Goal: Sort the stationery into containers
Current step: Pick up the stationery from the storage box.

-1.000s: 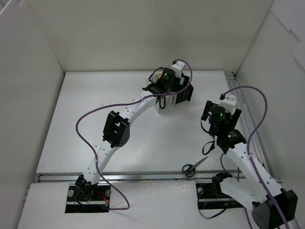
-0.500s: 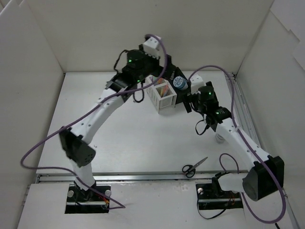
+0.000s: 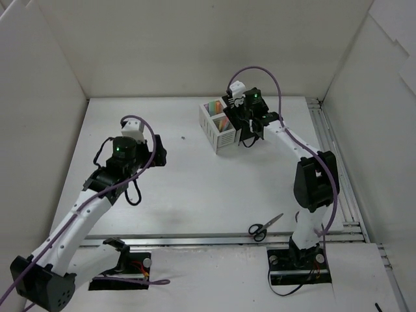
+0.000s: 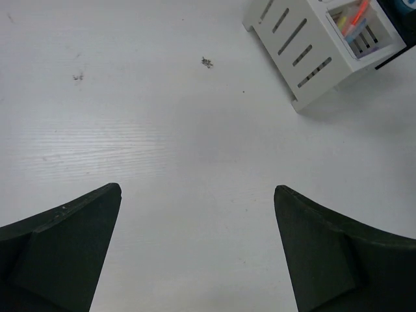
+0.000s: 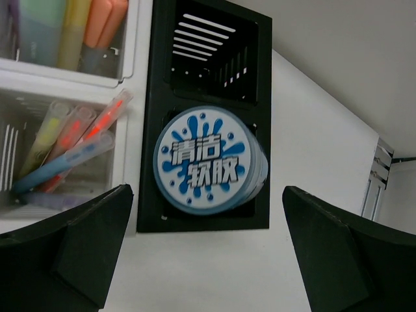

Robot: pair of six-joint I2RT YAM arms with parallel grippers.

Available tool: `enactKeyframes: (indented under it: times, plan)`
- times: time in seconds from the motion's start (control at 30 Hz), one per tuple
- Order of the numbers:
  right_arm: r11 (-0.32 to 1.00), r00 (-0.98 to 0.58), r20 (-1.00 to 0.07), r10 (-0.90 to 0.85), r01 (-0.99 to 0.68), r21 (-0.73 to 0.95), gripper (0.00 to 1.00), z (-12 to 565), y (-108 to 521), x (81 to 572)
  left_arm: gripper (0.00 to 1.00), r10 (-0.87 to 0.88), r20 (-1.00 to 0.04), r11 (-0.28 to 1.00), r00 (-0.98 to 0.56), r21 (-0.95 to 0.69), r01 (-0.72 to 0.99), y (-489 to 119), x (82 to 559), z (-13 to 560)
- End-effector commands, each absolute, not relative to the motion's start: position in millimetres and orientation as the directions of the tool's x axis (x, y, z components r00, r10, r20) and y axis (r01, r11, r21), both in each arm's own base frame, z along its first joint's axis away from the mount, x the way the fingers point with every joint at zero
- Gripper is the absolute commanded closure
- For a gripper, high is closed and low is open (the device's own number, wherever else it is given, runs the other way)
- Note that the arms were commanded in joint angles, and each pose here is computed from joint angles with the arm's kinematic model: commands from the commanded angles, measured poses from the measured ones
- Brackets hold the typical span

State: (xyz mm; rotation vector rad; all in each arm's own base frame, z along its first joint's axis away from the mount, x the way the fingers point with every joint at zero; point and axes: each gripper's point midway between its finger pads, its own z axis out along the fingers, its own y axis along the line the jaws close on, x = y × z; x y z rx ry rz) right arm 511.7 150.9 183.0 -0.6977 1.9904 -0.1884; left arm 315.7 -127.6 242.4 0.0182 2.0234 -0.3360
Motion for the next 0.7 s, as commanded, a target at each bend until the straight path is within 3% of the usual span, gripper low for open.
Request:
enactKeyframes:
  times: [0.0,0.13,0.23,0.27,0.33,0.37,0.47,0.67]
  plan:
    - [0.857,-0.3,-0.816,-0.495,-0.323,-0.401,0.02,222,148,540,0.01,-0.234,-0.911,0.963,-0.339,-0.266,0.05,-98,306,278]
    - [0.862,-0.329,-0.807,-0.491,-0.317,-0.395,0.09,208,149,549,0.01,-0.237,-0.911,0.968,-0.337,-0.253,0.003,-83,298,276]
    - [0.88,-0.339,-0.818,-0.464,-0.284,-0.382,0.29,208,147,552,0.01,-0.238,-0.912,0.969,-0.335,-0.246,-0.021,-77,298,276]
    - [0.885,-0.342,-0.822,-0.455,-0.273,-0.377,0.4,209,146,552,0.01,-0.238,-0.911,0.969,-0.336,-0.245,-0.022,-77,299,276]
    - [0.891,-0.333,-0.831,-0.446,-0.256,-0.375,0.5,213,145,554,0.01,-0.235,-0.91,0.969,-0.342,-0.246,-0.012,-79,299,275]
    - [0.892,-0.331,-0.833,-0.443,-0.255,-0.373,0.61,214,145,554,0.01,-0.233,-0.908,0.969,-0.349,-0.245,-0.01,-81,300,272]
    - [0.903,-0.308,-0.856,-0.416,-0.246,-0.351,0.75,220,147,555,0.01,-0.231,-0.904,0.969,-0.359,-0.246,-0.006,-83,302,269]
    - [0.953,-0.228,-0.947,-0.227,-0.252,-0.168,0.88,250,152,552,0.0,-0.237,-0.895,0.967,-0.379,-0.254,-0.004,-87,305,261]
